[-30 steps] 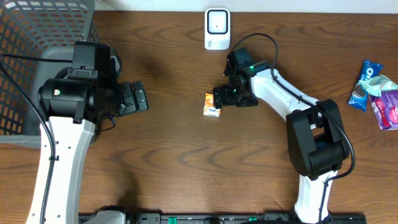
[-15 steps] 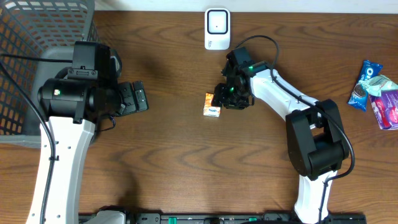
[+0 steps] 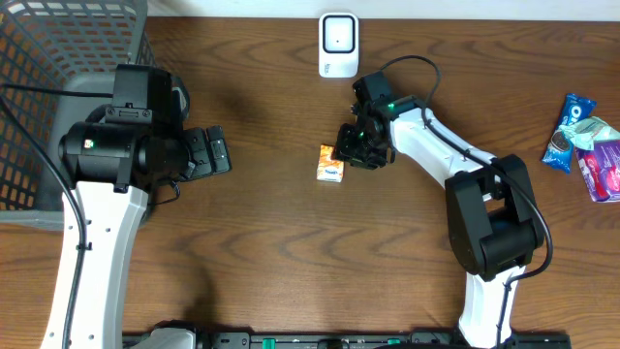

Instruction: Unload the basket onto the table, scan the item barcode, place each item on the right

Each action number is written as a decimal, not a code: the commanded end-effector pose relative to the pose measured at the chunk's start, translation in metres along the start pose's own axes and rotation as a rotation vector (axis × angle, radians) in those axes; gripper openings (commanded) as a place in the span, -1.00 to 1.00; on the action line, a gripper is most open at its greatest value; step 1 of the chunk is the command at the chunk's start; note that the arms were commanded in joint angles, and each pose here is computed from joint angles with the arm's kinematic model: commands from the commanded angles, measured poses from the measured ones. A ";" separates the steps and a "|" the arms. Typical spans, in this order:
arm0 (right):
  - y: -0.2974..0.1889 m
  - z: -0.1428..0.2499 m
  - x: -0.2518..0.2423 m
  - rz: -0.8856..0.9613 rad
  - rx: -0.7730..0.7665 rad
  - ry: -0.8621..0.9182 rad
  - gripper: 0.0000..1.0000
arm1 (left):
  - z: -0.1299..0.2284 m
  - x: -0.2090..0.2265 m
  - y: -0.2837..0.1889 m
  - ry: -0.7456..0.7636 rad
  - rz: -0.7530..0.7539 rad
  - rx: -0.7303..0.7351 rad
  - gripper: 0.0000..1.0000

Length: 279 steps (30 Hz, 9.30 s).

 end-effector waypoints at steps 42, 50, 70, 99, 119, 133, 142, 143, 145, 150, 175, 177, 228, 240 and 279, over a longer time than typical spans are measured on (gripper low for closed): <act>-0.172 -0.064 -0.059 -1.126 -0.283 -0.592 -0.98 | -0.003 0.000 -0.006 0.012 -0.001 -0.020 0.96; -0.178 -0.072 -0.063 -1.137 -0.149 -0.352 -0.98 | -0.003 0.000 -0.006 0.012 -0.001 -0.019 0.96; -0.182 -0.082 -0.051 -1.117 -0.140 -0.330 -0.98 | -0.003 0.000 -0.006 0.012 -0.001 -0.020 0.96; -0.165 -0.101 0.029 -0.984 -0.351 -0.341 -0.97 | -0.003 0.000 -0.006 0.012 -0.001 -0.020 0.96; -0.186 -0.142 0.072 0.440 -1.174 -0.439 -0.98 | -0.003 0.000 -0.006 0.012 -0.001 -0.020 0.96; -0.129 -0.169 0.112 0.732 -1.233 -1.205 -0.98 | -0.003 0.000 -0.006 0.012 -0.001 -0.020 0.96; -0.095 -0.169 0.124 0.778 -1.242 -1.427 -0.98 | -0.003 0.000 -0.006 0.012 -0.001 -0.020 0.96; -0.091 -0.171 0.121 0.793 -1.233 -1.441 -0.98 | -0.003 0.000 -0.006 0.012 -0.001 -0.020 0.96; -0.083 -0.174 0.116 0.811 -1.210 -1.460 -0.98 | -0.003 0.000 -0.006 0.012 -0.001 -0.020 0.96; -0.063 -0.179 0.104 0.811 -1.167 -1.463 -0.98 | -0.003 0.000 -0.006 0.012 -0.001 -0.020 0.96; -0.108 -0.214 0.019 0.944 -1.170 -0.851 -0.98 | -0.003 0.000 -0.006 0.012 -0.001 -0.020 0.96; -0.133 -0.219 -0.003 0.946 -1.182 -0.712 -0.98 | -0.003 0.000 -0.006 0.012 -0.001 -0.020 0.96; -0.336 -0.091 -0.208 0.533 -0.849 0.314 0.90 | -0.003 0.000 -0.006 0.012 -0.001 -0.020 0.96; -0.330 0.029 -0.106 0.350 -0.572 0.017 0.99 | -0.003 0.000 -0.006 0.012 -0.001 -0.020 0.96; -0.249 0.094 -0.126 0.380 -0.270 -0.049 0.99 | -0.003 0.000 -0.006 0.012 -0.001 -0.020 0.96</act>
Point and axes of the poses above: each gripper's point midway between its finger pads, its own y axis out along the fingers, its own x axis along the line the jaws close on, z = x × y, the point moved 6 cm from there along -y, back along the fingers, and after that the axes turned 1 degree about y, right-handed, at the moved point
